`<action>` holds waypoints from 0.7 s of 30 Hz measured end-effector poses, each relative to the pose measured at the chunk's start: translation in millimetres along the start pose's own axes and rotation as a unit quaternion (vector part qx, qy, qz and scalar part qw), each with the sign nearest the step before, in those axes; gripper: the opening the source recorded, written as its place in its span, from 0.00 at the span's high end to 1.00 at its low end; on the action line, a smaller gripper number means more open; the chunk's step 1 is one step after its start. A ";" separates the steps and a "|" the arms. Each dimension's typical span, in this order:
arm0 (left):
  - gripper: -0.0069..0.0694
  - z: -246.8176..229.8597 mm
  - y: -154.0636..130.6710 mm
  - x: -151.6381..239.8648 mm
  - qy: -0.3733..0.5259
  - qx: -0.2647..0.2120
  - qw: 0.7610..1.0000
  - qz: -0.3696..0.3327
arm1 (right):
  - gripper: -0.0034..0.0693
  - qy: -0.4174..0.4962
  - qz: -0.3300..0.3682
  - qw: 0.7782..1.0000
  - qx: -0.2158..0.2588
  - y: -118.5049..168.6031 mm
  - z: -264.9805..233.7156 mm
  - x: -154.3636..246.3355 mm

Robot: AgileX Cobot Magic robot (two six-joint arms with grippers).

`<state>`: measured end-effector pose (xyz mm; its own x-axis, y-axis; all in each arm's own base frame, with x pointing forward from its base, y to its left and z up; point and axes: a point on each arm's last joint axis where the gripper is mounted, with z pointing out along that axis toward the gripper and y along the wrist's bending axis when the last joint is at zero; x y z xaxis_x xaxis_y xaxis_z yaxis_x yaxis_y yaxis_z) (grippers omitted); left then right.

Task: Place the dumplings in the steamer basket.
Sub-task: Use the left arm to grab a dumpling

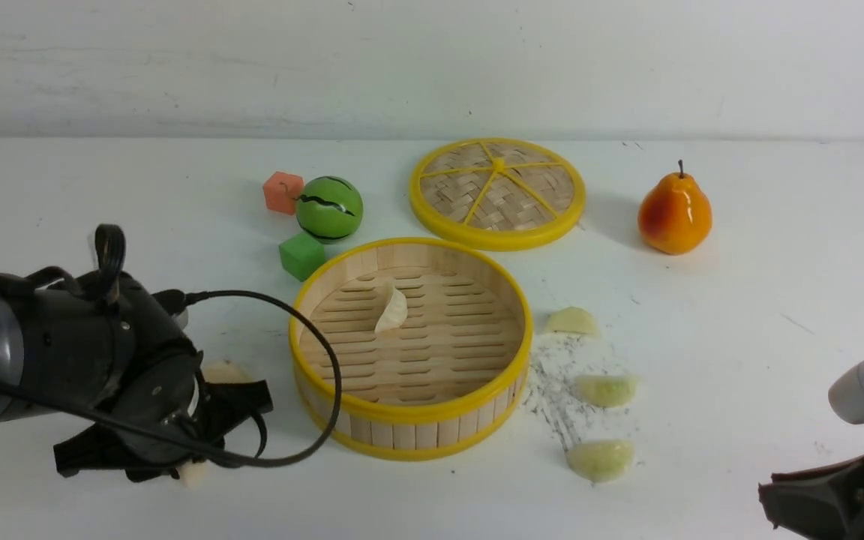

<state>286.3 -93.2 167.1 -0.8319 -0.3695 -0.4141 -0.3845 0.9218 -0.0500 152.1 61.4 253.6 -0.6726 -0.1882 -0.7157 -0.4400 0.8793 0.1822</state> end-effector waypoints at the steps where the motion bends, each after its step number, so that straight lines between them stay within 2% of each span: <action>1: 0.67 0.0 0.5 -0.4 -0.002 -0.003 1.000 0.005 | 0.82 0.000 0.000 1.000 0.000 0.0 0.0 0.0; 4: 0.62 0.0 2.0 -1.5 -0.008 -0.011 1.000 0.018 | 0.82 0.000 0.001 1.000 -0.001 0.1 0.0 -0.1; 11: 0.44 0.0 2.2 -1.8 -0.009 -0.012 1.000 0.025 | 0.81 0.000 0.001 1.000 -0.001 0.2 0.0 0.0; 16: 0.42 0.0 -0.4 -2.5 -0.014 0.002 1.000 0.006 | 0.80 0.000 0.000 1.000 0.000 0.1 0.0 0.0; 21: 0.44 3.1 7.2 -11.2 -0.018 0.010 0.999 -0.049 | 0.80 0.001 0.002 1.000 -0.002 0.3 0.0 0.2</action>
<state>294.1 -82.0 168.6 -0.7759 -0.4533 -0.4387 -0.4547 0.8839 -0.1093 151.8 61.7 253.5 -0.6753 -0.1860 -0.7138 -0.4395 0.8786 0.1868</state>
